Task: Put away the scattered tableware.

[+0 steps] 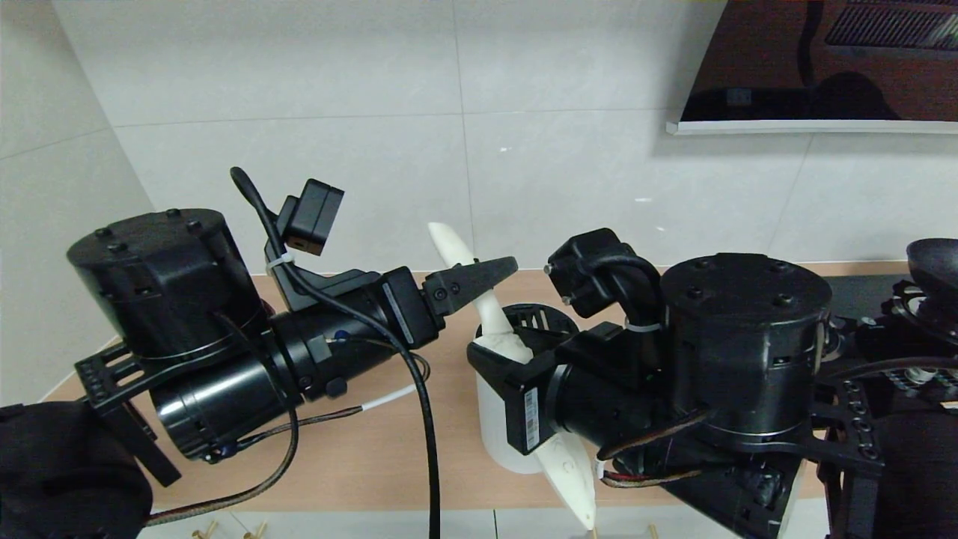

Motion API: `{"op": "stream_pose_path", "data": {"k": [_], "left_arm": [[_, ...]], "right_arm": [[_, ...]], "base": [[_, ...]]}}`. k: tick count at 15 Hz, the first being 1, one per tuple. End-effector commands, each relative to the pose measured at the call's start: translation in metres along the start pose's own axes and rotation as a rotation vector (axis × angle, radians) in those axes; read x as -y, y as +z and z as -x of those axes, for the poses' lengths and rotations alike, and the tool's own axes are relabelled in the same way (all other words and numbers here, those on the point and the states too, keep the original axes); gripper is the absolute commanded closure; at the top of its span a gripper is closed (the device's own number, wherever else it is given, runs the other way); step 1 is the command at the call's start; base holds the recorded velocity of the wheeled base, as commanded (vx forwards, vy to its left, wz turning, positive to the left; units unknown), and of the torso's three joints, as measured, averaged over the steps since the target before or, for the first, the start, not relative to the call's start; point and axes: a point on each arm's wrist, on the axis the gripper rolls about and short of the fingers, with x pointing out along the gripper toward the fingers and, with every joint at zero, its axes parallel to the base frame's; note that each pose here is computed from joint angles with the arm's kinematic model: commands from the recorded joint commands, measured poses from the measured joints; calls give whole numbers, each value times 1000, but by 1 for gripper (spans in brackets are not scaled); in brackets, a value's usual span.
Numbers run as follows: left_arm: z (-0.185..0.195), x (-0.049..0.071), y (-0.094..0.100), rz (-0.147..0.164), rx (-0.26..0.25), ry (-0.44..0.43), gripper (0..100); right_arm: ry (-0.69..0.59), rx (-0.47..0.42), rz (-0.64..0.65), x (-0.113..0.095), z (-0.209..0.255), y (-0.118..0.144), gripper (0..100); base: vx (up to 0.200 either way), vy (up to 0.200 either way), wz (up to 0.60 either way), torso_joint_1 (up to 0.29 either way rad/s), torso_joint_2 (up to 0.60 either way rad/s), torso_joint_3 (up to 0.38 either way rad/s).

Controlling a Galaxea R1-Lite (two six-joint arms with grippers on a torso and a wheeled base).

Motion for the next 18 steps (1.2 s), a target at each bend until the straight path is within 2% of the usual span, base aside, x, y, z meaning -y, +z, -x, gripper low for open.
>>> {"op": "stream_pose_path", "data": {"k": [1, 5, 6, 9, 18], "left_arm": [[0, 0, 0, 0, 1, -1, 0], [0, 0, 0, -7, -1, 1, 0], [-1, -1, -2, -6, -6, 5, 100], [-3, -4, -5, -2, -20, 13, 100], [-2, -2, -4, -4, -13, 6, 100]], "right_arm": [[4, -1, 0, -1, 0, 0, 100], [20, -6, -6, -6, 3, -2, 100], [20, -6, -4, -6, 3, -2, 100], [23, 10, -11, -6, 3, -1, 100], [18, 15, -14, -5, 3, 0, 100]], "base": [[0, 0, 0, 0, 0, 0], [0, 0, 0, 0, 0, 0], [0, 0, 0, 0, 0, 0], [0, 0, 0, 0, 0, 0], [0, 0, 0, 0, 0, 0]]}}
